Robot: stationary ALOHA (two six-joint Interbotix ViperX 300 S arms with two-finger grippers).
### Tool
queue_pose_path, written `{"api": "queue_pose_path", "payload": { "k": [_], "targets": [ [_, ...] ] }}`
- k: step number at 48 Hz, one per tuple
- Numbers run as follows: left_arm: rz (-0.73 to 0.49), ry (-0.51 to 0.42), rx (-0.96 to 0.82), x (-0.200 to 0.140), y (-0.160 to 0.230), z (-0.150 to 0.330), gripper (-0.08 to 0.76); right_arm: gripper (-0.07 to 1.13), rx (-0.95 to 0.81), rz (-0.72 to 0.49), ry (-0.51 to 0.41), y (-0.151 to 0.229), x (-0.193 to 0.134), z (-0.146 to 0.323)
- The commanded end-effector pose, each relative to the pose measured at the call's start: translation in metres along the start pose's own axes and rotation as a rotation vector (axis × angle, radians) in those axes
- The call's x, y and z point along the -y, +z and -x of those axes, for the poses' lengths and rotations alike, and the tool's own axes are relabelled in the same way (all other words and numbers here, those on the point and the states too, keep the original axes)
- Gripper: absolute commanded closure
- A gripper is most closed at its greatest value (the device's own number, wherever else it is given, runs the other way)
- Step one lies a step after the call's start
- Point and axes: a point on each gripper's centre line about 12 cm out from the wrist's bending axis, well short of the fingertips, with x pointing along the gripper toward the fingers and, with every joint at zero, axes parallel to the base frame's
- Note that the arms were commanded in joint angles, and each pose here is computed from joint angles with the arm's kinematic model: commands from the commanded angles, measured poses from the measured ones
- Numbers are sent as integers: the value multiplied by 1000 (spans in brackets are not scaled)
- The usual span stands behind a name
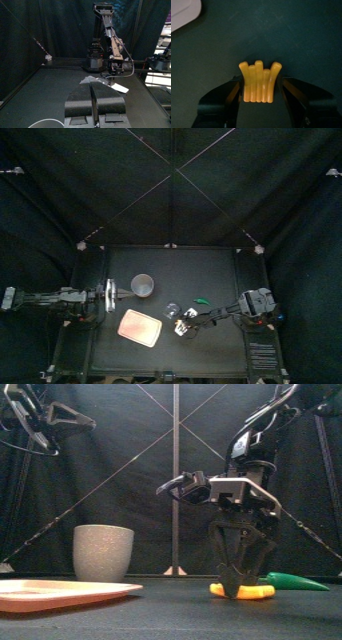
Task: Pick the fries then place it in the grey bowl
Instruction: Place fries in the grey bowl
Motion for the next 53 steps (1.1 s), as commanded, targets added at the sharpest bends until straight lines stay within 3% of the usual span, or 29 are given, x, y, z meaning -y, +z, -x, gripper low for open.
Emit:
{"api": "queue_pose_path", "payload": {
  "k": [1, 11, 24, 30, 44, 53],
  "targets": [
    [-3, 1, 20, 0, 6, -1, 680, 382, 41, -7, 45, 11, -9, 18],
    [-6, 1, 23, 0, 6, -1, 680, 423, 182, 42, 104, 49, -24, 53],
    [-2, 2, 31, 0, 5, -1, 680, 423, 531, 113, -3, 159, 9, 98],
    [-2, 2, 31, 0, 5, -1, 680, 423, 599, 116, -47, 193, 22, 97],
    [-2, 2, 34, 0, 6, -1, 680, 416, 658, 144, -86, 234, 15, 74],
    [-5, 1, 35, 0, 5, -1, 680, 330, 693, 140, -73, 251, 12, 73]
  ]
}}
